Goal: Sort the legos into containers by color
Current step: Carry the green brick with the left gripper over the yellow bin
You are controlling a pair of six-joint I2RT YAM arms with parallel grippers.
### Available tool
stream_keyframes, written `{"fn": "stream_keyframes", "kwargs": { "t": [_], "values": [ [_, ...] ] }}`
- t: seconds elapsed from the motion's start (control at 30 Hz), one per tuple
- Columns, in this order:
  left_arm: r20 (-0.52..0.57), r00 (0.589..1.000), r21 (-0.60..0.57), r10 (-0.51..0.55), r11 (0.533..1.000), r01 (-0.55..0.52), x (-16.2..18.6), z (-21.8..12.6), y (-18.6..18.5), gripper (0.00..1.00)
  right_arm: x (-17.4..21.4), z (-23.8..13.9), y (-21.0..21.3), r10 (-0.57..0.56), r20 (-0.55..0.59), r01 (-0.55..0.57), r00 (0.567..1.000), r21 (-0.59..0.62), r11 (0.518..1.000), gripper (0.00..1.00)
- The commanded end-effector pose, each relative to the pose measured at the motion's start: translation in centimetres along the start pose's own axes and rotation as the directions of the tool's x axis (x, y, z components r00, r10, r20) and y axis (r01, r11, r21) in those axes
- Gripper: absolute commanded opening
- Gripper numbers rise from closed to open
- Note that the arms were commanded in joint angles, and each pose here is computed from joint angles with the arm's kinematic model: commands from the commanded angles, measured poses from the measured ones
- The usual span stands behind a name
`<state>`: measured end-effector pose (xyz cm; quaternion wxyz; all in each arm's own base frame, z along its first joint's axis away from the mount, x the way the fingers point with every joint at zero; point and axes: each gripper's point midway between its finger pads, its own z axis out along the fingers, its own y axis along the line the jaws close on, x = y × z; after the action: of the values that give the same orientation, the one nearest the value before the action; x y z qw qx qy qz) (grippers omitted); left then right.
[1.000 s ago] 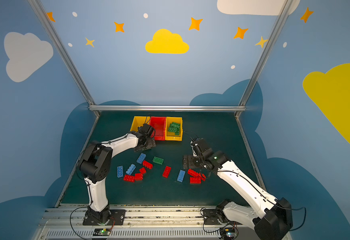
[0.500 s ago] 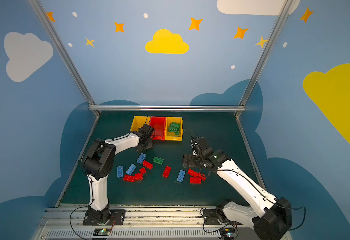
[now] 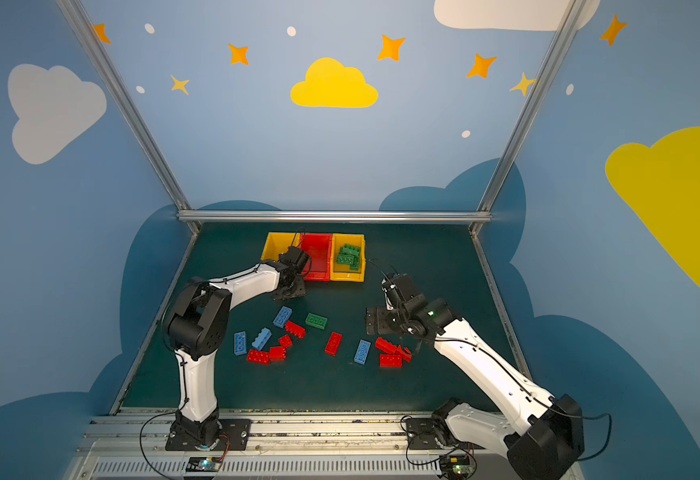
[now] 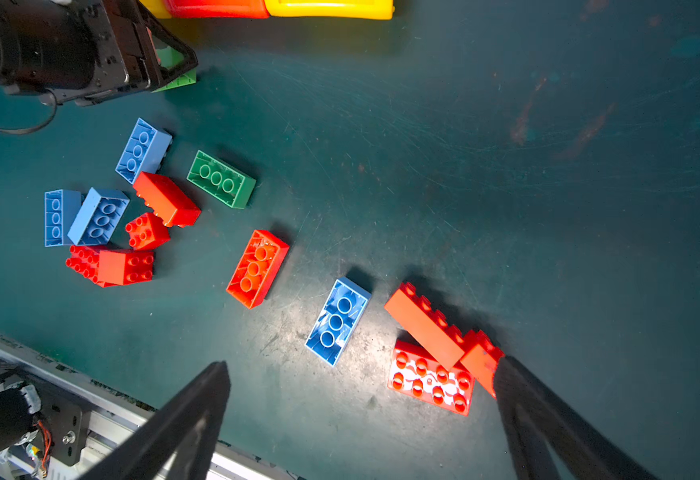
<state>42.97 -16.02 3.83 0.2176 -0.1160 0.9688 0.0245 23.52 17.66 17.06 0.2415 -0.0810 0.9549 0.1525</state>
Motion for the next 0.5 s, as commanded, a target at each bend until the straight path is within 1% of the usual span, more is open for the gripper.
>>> {"fn": "stream_keyframes", "kwargs": {
  "t": [0.0, 0.23, 0.37, 0.47],
  "values": [
    [0.063, 0.996, 0.008, 0.061, 0.998, -0.061, -1.8, -3.1, -1.7, 0.37, -0.9, -1.2, 0.1, 0.011, 0.040, -0.010, 0.999, -0.004, 1.000, 0.97],
    [0.171, 0.974, 0.061, 0.147, 0.985, -0.159, -5.6, -7.1, -7.7, 0.39, -0.5, -2.6, -0.7, 0.013, 0.071, -0.013, 0.997, 0.003, 1.000, 0.97],
    [0.226, 0.958, 0.088, 0.178, 0.975, -0.202, -8.1, -8.2, -11.1, 0.39, -0.3, -3.7, -1.2, 0.019, 0.099, -0.019, 0.995, 0.004, 1.000, 0.97],
    [0.274, 0.941, 0.110, 0.198, 0.966, -0.235, -9.6, -7.9, -13.6, 0.39, -0.1, -4.3, -1.8, 0.024, 0.111, -0.025, 0.994, 0.011, 1.000, 0.97]
  ]
}}
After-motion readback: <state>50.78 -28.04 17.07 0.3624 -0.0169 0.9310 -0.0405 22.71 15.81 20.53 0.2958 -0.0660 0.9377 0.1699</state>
